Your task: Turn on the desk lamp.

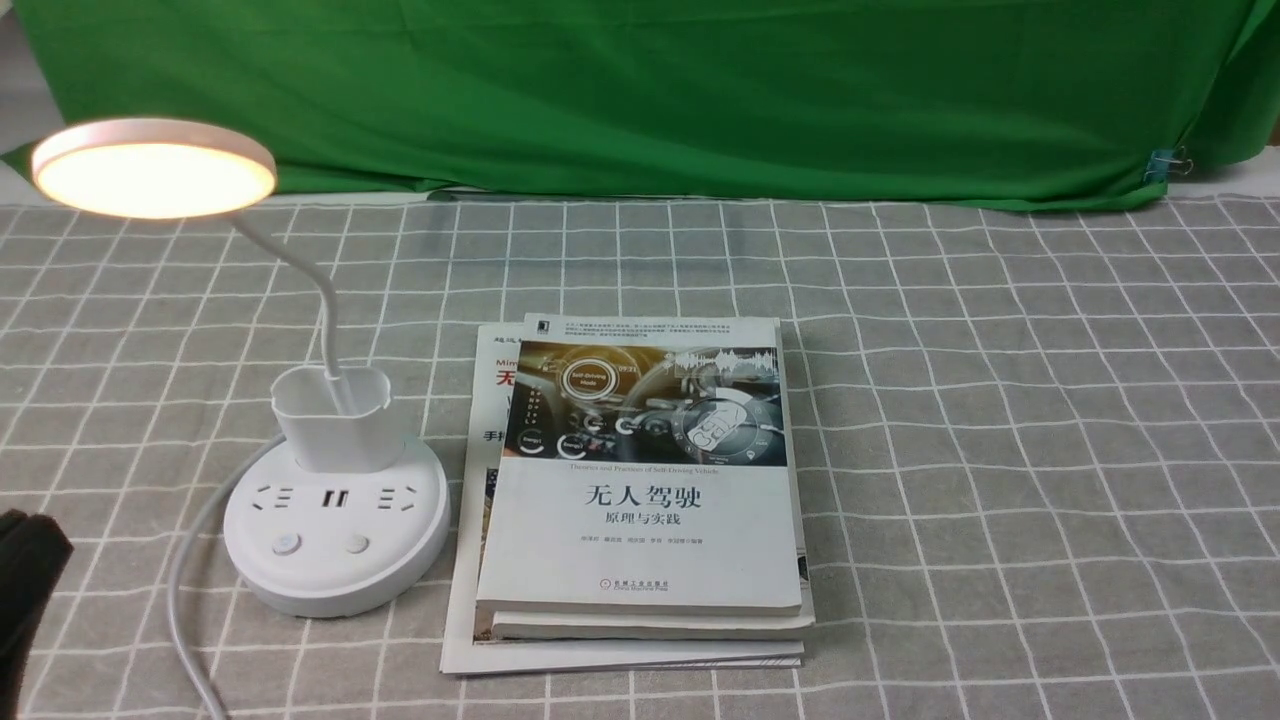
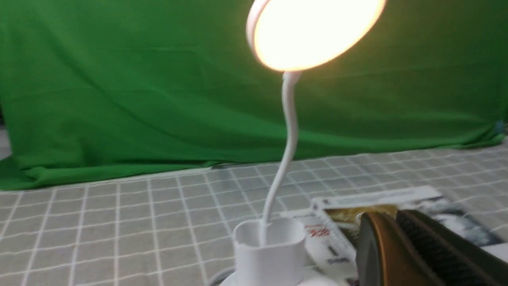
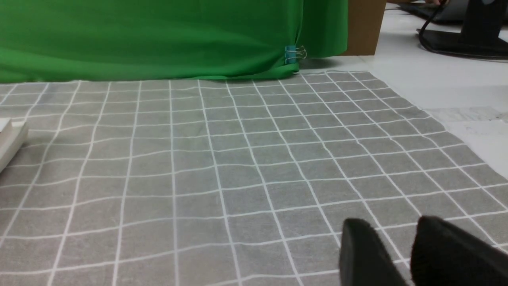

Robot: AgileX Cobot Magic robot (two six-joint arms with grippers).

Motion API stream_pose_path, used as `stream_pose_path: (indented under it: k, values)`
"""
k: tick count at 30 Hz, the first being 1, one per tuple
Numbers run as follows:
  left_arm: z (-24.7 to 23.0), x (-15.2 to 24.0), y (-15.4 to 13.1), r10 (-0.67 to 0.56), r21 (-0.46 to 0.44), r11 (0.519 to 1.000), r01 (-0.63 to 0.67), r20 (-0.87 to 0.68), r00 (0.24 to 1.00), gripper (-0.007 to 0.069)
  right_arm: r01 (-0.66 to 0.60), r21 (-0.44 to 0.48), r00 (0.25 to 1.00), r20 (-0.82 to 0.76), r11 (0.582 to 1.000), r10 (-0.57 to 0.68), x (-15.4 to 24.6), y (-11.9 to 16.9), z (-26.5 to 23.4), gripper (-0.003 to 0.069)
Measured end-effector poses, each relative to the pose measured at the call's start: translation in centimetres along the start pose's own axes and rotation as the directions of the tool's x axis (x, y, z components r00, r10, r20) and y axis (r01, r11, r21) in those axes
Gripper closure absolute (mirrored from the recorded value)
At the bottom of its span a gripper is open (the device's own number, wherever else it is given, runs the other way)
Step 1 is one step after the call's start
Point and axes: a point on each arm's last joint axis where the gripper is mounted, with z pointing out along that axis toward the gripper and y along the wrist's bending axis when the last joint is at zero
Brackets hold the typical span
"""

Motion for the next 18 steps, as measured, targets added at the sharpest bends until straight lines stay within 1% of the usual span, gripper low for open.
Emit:
stream_pose_path:
  k: [3, 8, 18]
  values:
    - [-0.3, 2.5, 0.0, 0.010, -0.020, 1.000, -0.011, -0.040, 0.999, 0.0606, 0.000, 0.000, 1.000, 0.000, 1.000, 0.000, 0.0, 0.0, 0.0, 0.0414]
    - [-0.5, 4.1, -0.2, 0.013, -0.003, 1.000, -0.014, -0.154, 0.988, 0.0606, 0.000, 0.000, 1.000, 0.000, 1.000, 0.000, 0.0, 0.0, 0.0, 0.0414]
    - [-0.5, 4.1, -0.2, 0.014, -0.003, 1.000, -0.015, -0.153, 0.988, 0.0606, 0.000, 0.000, 1.000, 0.000, 1.000, 0.000, 0.0, 0.0, 0.0, 0.0414]
